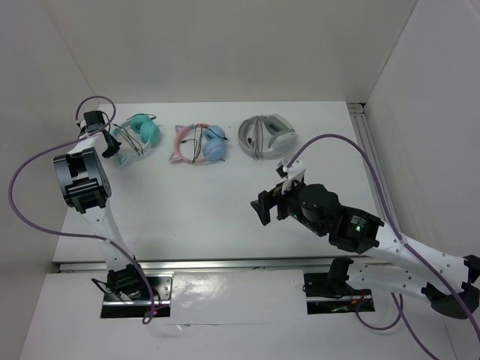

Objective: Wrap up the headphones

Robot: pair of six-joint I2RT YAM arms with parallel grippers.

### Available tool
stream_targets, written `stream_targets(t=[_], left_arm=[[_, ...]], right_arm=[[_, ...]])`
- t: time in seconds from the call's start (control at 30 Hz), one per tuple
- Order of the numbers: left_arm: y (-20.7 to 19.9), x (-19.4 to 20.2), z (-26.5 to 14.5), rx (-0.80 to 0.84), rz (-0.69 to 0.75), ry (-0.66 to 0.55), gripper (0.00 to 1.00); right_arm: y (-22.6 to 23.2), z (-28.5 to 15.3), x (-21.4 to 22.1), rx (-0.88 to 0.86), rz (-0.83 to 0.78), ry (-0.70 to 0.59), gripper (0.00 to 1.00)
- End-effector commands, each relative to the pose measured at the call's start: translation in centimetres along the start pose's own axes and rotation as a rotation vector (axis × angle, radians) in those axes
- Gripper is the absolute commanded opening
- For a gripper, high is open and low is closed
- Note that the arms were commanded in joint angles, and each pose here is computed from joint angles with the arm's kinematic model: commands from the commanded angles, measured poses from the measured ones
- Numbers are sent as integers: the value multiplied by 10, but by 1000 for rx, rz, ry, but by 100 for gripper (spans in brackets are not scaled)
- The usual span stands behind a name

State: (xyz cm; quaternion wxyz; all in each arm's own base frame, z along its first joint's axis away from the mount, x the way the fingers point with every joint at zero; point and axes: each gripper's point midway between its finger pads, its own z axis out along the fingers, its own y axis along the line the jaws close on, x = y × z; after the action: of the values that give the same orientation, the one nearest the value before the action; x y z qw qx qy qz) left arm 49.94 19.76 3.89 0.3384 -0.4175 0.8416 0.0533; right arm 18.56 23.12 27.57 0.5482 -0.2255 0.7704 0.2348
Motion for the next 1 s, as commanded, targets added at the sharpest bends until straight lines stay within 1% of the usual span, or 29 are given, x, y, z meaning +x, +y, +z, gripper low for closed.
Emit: stream_targets(t=[0.0,0.07,0.17,0.2,0.3,0.33,0.43,0.47,0.53,0.67,0.7,0.77,0.8,0.97], left_arm=[[-50,-43,-7,182,85,-122,0],[-55,-42,0,174,118,-122,0],[-61,-47,3,193,130,-129,0],[-64,-55,-1,198,154,-145,0],[-70,-52,3,217,222,-142,0],[-66,-51,4,201,257,-142,0],[-59,-47,8,176,280,-140,0],[-59,-47,8,176,280,-140,0],[-42,-49,13,142,255,-129,0],[-21,-35,24,105,222,-79,0],[-15,-38,25,88,202,-84,0],[-8,-31,28,84,189,-64,0],[-11,-35,23,96,188,-70,0],[-26,-24,22,195,193,-32,0]], right_arm=[[-2,0,-3,17,21,-28,100],[-3,0,0,19,17,-20,100],[2,0,1,3,11,-8,100],[3,0,1,-6,2,-6,100],[3,0,1,-6,-7,-6,100],[3,0,1,-6,-7,-6,100],[4,0,1,-14,-7,-4,100],[4,0,1,-15,-7,-4,100],[4,0,1,-15,-7,-4,100],[7,-3,0,-25,-6,-11,100],[7,-3,0,-25,-6,-11,100],[8,-2,4,-32,-10,0,100],[8,-2,4,-32,-10,0,100],[8,-2,2,-34,-6,-9,100]])
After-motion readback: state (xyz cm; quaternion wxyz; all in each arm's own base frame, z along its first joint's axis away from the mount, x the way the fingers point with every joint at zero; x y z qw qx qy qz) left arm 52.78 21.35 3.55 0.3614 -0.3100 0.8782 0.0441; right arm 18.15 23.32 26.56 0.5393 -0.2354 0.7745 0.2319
